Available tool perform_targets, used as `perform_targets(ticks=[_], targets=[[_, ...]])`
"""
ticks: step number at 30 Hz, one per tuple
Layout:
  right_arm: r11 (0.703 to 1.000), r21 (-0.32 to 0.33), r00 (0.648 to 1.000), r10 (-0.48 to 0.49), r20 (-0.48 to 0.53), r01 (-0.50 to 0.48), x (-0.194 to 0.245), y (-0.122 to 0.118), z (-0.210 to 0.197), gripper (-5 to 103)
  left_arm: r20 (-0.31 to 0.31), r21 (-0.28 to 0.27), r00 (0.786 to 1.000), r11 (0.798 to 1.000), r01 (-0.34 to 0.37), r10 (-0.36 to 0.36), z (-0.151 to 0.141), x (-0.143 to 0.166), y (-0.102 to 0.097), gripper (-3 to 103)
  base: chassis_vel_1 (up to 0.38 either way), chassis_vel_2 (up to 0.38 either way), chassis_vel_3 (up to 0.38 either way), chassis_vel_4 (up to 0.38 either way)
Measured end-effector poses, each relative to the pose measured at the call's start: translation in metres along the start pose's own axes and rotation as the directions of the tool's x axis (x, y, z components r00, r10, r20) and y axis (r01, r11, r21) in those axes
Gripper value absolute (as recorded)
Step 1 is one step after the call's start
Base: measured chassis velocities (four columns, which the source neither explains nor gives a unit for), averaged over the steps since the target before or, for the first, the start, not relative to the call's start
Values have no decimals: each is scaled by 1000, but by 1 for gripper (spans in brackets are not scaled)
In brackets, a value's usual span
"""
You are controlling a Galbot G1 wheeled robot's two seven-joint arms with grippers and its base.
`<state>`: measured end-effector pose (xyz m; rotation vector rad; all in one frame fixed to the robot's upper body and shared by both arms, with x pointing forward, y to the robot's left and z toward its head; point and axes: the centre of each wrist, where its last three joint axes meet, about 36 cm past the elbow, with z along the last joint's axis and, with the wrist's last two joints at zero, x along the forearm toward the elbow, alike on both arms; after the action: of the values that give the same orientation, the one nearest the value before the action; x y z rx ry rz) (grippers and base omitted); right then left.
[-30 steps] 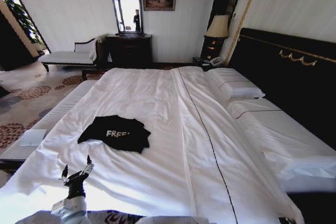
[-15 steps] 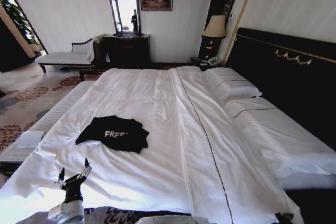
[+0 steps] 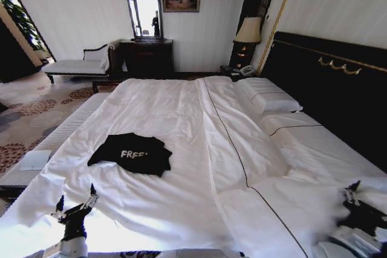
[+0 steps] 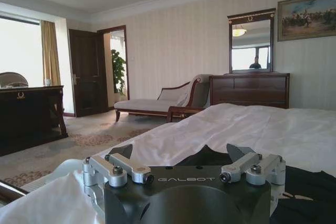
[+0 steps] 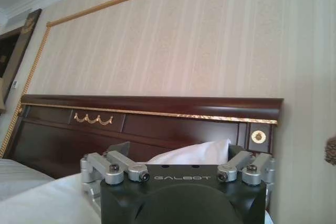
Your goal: Fold the clothes on the bed.
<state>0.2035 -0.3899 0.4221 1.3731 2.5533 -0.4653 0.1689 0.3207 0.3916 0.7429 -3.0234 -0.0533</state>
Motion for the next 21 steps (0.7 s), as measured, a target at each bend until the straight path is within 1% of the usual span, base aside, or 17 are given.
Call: perform_targets(ticks=[2,4,6,9,10,11,12,13,14,15,16,17,18,20,21], targets=[[999,-42,998,0,-67,-2,18,2,-12,99,7,-7,1000,1000,-1,1,-3,1,-4,100,0,0,0,0],[999,-46,997,0,-78,-4,21,3,-13,100,7,-7,1000,1000,-2,2,-3,2,-4,100,0,0,0,0],[999,-50,992,8,-128,-14,31,3,-13,100,9,-6,1000,1000,-3,3,-4,3,-8,100,0,0,0,0],[999,-45,988,19,-156,-26,37,2,-10,100,9,-4,1000,1000,-3,3,-4,4,-9,100,0,0,0,0],[999,-31,981,34,-192,-40,43,-1,-3,100,9,0,1000,1000,-2,2,-4,4,-11,100,0,0,0,0],[998,9,959,69,-275,-70,54,-10,15,100,6,7,1000,1000,3,-3,-1,5,-13,100,0,0,0,0],[996,29,948,88,-305,-83,58,-15,24,100,3,9,1000,1000,5,-5,1,5,-13,100,0,0,0,0],[996,29,948,88,-305,-83,58,-15,24,100,3,9,1000,1000,5,-5,1,5,-13,100,0,0,0,0],[995,44,941,103,-322,-94,59,-18,31,100,2,11,1000,1000,7,-7,3,6,-13,100,0,0,0,0],[991,72,930,128,-345,-110,61,-22,41,100,-2,13,1000,1000,9,-9,5,6,-14,100,0,0,0,0],[983,115,907,175,-384,-141,64,-30,57,100,-6,15,1000,1000,11,-11,8,7,-14,100,0,0,0,0],[979,132,896,194,-400,-153,65,-34,63,100,-7,16,1000,1000,12,-12,9,7,-14,100,0,0,0,0],[979,132,896,194,-400,-153,65,-34,63,100,-7,16,1000,1000,12,-12,9,7,-14,100,0,0,0,0],[962,194,849,263,-458,-193,72,-48,82,100,-12,22,1000,1000,18,-18,13,6,-14,100,0,0,0,0],[956,211,830,283,-481,-204,75,-51,88,100,-14,26,1000,999,21,-21,15,6,-14,100,0,0,0,0]])
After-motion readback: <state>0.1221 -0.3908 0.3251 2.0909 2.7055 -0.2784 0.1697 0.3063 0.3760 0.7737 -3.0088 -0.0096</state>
